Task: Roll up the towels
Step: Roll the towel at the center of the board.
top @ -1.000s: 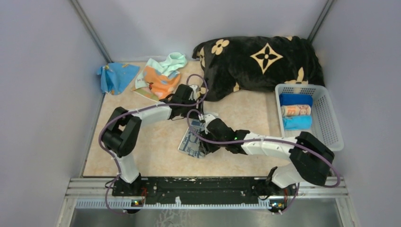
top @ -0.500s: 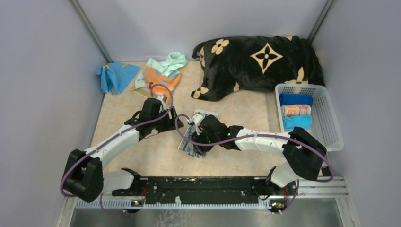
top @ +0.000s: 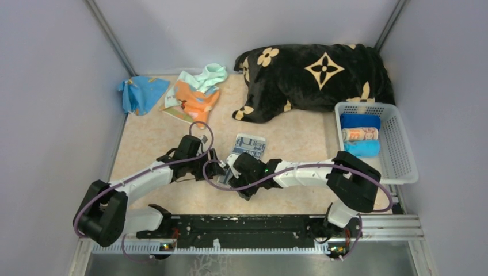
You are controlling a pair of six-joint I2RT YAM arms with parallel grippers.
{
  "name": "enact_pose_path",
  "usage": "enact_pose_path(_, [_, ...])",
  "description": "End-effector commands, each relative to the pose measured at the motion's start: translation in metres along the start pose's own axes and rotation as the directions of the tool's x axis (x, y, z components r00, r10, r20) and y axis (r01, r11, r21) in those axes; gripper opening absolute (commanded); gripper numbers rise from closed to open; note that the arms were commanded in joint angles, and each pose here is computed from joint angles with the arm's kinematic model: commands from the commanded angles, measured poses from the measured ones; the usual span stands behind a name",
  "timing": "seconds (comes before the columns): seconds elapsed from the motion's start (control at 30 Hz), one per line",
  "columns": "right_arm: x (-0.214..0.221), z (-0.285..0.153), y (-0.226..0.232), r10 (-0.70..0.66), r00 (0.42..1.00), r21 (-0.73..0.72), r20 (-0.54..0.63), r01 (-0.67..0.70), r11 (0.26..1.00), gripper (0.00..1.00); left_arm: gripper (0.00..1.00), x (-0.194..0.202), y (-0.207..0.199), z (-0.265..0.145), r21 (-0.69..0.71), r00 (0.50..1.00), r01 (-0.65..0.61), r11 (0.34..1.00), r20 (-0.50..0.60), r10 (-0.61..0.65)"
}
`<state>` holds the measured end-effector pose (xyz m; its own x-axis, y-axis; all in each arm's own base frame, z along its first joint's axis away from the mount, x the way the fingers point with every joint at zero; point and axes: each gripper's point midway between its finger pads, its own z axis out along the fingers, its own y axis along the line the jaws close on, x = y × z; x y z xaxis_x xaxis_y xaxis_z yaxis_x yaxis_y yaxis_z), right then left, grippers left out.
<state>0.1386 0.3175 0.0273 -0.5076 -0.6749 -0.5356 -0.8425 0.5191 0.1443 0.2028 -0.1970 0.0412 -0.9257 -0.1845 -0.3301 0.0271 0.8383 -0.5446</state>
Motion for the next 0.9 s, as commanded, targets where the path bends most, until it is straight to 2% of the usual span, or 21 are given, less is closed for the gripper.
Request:
enact_pose_path(0.0, [0.010,0.007,-0.008,-0.082,0.993,0.105,-0.081,0.091,0.990,0.54,0.71,0.003,0.007,0.000,-0.028,1.000,0.019,0.999,0.004,-0.019])
enact_pose_path(0.17, [0.026,0.020,-0.015,-0.123,0.978,0.156,-0.166,0.150,0.976,0.52,0.74,-0.004,0.019,-0.005,-0.094,0.996,0.081,0.992,0.043,-0.077])
enact_pose_path(0.43, [0.022,0.031,-0.005,-0.123,0.976,0.106,-0.182,0.144,0.984,0.24,0.76,-0.007,0.034,-0.015,-0.122,0.977,0.206,0.971,0.079,-0.198])
enact_pose_path(0.67, [0.013,0.035,0.000,-0.115,0.980,0.088,-0.163,0.131,0.987,0.25,0.75,0.003,0.021,-0.012,-0.082,0.968,0.252,0.964,0.023,-0.251])
enact_pose_path(0.87, [0.004,0.035,0.013,-0.093,0.988,0.032,-0.119,0.098,0.995,0.26,0.71,0.024,0.028,0.001,-0.161,0.960,0.263,0.951,-0.056,-0.275])
